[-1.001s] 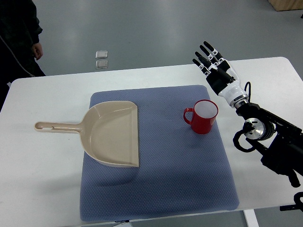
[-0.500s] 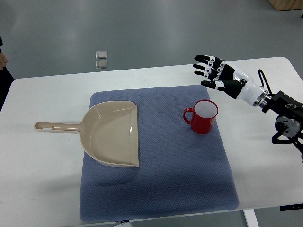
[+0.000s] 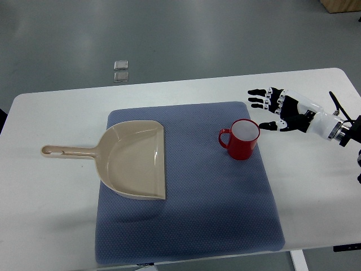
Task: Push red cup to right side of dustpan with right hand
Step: 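Move the right hand to the red mug and cup its side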
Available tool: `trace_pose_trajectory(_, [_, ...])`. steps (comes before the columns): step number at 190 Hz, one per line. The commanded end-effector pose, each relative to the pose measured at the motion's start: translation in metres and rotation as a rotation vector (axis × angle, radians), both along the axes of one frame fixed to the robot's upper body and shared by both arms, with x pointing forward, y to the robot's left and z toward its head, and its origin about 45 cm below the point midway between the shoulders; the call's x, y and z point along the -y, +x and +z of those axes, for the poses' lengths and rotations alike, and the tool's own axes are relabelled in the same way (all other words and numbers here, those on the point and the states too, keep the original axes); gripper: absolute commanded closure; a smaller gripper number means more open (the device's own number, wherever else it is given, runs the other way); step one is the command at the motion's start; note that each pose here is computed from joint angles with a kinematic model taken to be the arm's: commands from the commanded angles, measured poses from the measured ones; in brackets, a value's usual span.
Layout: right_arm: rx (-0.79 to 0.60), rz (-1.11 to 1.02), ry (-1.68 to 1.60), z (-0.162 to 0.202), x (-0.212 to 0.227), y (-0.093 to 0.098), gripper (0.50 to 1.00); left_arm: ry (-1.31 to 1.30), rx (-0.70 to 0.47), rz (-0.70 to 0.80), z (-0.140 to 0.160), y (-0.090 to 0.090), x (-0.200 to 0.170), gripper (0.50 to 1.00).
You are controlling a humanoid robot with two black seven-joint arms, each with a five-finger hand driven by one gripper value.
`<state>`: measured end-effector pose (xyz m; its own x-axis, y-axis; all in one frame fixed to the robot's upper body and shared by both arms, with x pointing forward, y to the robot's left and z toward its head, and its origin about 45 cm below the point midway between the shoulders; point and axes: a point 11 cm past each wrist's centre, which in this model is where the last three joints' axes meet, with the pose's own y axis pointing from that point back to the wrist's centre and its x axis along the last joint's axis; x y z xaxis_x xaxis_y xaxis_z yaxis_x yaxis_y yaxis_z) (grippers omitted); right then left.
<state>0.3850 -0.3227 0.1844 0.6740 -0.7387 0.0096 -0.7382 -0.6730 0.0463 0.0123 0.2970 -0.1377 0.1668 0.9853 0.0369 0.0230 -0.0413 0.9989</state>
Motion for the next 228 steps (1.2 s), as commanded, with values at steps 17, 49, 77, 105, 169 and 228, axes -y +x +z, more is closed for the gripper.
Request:
trace_pose_trajectory(17, [-0.020, 0.010, 0.003, -0.010, -0.005, -0.006, 0.566, 0.000, 0.000, 0.000, 0.000, 0.000, 0.000, 0.500])
trace_pose_trajectory(49, [-0.033, 0.012, 0.009, -0.016, -0.008, -0.009, 0.566, 0.001, 0.000, 0.000, 0.000, 0.000, 0.000, 0.500])
trace_pose_trajectory(77, [-0.051, 0.008, 0.011, -0.024, -0.009, -0.013, 0.566, 0.001, 0.000, 0.000, 0.000, 0.000, 0.000, 0.500])
trace_pose_trajectory(105, [-0.064, 0.013, 0.020, -0.031, -0.014, -0.016, 0.566, 0.003, 0.000, 0.000, 0.000, 0.000, -0.001, 0.500])
trace_pose_trajectory(169, [-0.087, -0.025, 0.029, -0.050, -0.024, -0.020, 0.566, 0.001, 0.000, 0.000, 0.000, 0.000, 0.000, 0.500])
trace_pose_trajectory(228, [-0.107, -0.049, 0.038, -0.064, -0.034, -0.021, 0.566, 0.001, 0.000, 0.002, 0.000, 0.000, 0.000, 0.500])
